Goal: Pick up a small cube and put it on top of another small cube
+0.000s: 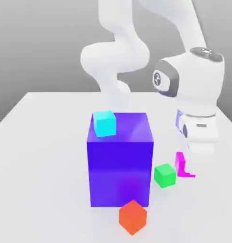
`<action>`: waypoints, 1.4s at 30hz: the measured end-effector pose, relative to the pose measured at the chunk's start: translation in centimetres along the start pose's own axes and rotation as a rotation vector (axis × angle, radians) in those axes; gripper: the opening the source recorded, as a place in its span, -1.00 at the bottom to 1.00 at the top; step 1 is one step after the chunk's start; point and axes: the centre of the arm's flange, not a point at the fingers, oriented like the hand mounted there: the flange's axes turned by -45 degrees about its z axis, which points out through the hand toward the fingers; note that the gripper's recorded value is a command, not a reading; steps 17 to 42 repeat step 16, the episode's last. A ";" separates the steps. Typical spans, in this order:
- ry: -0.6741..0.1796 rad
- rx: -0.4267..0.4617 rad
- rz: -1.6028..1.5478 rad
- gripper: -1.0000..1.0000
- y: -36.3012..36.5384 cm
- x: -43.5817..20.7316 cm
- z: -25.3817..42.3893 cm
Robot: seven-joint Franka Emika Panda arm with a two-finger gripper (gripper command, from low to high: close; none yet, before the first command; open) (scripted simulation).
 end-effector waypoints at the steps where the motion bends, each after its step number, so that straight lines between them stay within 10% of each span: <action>1: 0.002 0.001 0.001 -1.00 -1.1 -0.4 0.0; 13: 0.010 0.006 0.006 -1.00 -5.8 -2.1 6.3; 14: 0.010 0.006 0.004 1.00 -5.9 -2.1 6.8; 42: 0.010 0.006 0.006 1.00 -5.8 -2.2 6.8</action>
